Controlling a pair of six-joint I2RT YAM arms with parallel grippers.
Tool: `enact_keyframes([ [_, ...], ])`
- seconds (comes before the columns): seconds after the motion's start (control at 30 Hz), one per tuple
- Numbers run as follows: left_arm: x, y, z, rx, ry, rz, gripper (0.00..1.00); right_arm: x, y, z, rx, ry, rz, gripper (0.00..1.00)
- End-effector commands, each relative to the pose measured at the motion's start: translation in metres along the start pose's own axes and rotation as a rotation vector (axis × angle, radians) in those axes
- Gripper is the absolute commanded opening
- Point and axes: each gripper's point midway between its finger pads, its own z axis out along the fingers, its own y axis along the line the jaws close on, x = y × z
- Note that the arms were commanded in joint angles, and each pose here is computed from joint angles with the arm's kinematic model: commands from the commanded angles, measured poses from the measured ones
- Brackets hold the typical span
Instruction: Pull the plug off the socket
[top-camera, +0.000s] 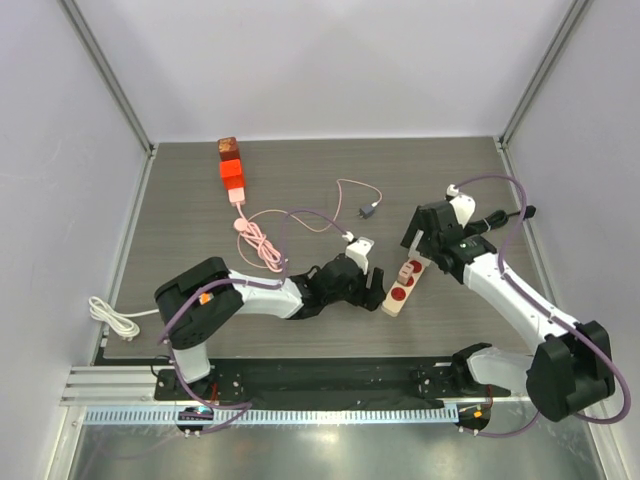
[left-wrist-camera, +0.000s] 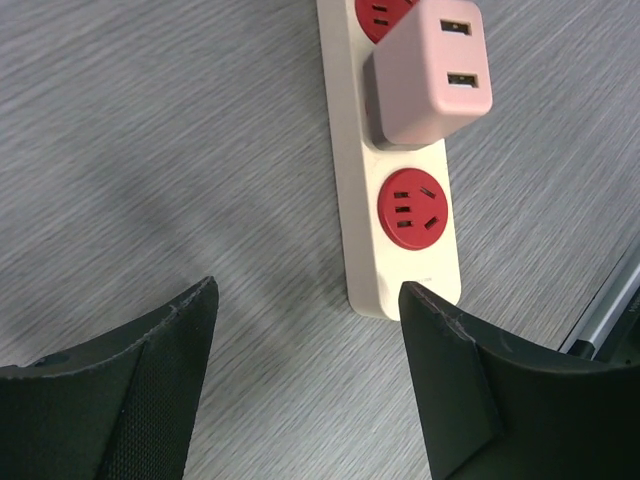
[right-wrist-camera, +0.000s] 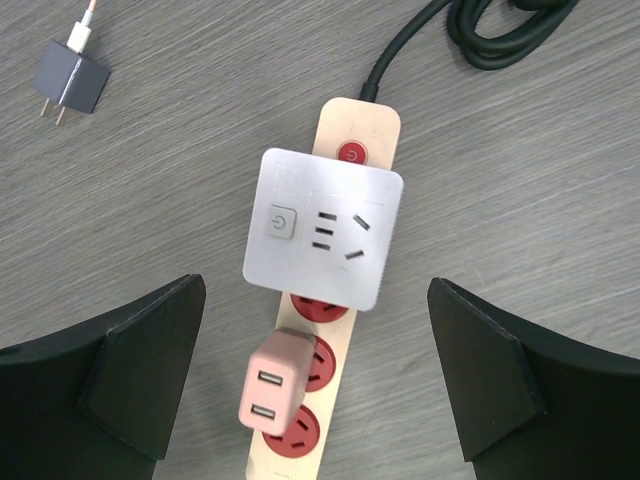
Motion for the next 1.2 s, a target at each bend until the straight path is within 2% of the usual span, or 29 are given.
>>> enact_keyframes([
  [0.0, -0.02, -0.022, 0.007, 0.058, -0.063, 0.007, 0.73, -0.004, -0.009, -0.015, 0.002, -0.017, -0.03, 0.99],
  [0.27, -0.018, -0.027, 0.018, 0.066, -0.068, -0.003, 0.65, 0.007, 0.013, -0.044, -0.208, 0.048, -0.108, 1.0],
  [0.67, -0.003, -0.031, 0.03, 0.093, -0.03, -0.038, 0.61, 0.035, 0.018, -0.043, -0.218, 0.203, -0.082, 1.0],
  [0.77, -0.001, -0.031, 0.036, 0.092, -0.024, -0.056, 0.58, 0.044, 0.017, -0.037, -0.209, 0.221, -0.043, 0.94],
  [0.87, -0.002, -0.031, 0.038, 0.087, -0.027, -0.067, 0.55, 0.05, 0.014, -0.029, -0.176, 0.224, -0.004, 0.85],
  [0.9, 0.0, -0.03, 0.039, 0.082, -0.022, -0.068, 0.54, 0.05, 0.014, -0.027, -0.169, 0.222, 0.007, 0.79],
  [0.97, 0.0, -0.029, 0.038, 0.075, -0.023, -0.075, 0.52, 0.055, 0.013, -0.022, -0.15, 0.23, 0.031, 0.78],
  [1.0, 0.002, -0.027, 0.039, 0.072, -0.02, -0.077, 0.52, 0.055, 0.015, -0.02, -0.148, 0.228, 0.057, 0.71],
  [1.07, 0.003, -0.027, 0.038, 0.07, -0.017, -0.081, 0.5, 0.06, 0.013, -0.017, -0.124, 0.229, 0.078, 0.67],
  [1.1, 0.003, -0.026, 0.037, 0.067, -0.019, -0.084, 0.49, 0.061, 0.015, -0.016, -0.12, 0.227, 0.105, 0.57],
  [1.17, 0.003, -0.027, 0.036, 0.069, -0.017, -0.092, 0.47, 0.066, 0.013, -0.011, -0.102, 0.226, 0.114, 0.51],
])
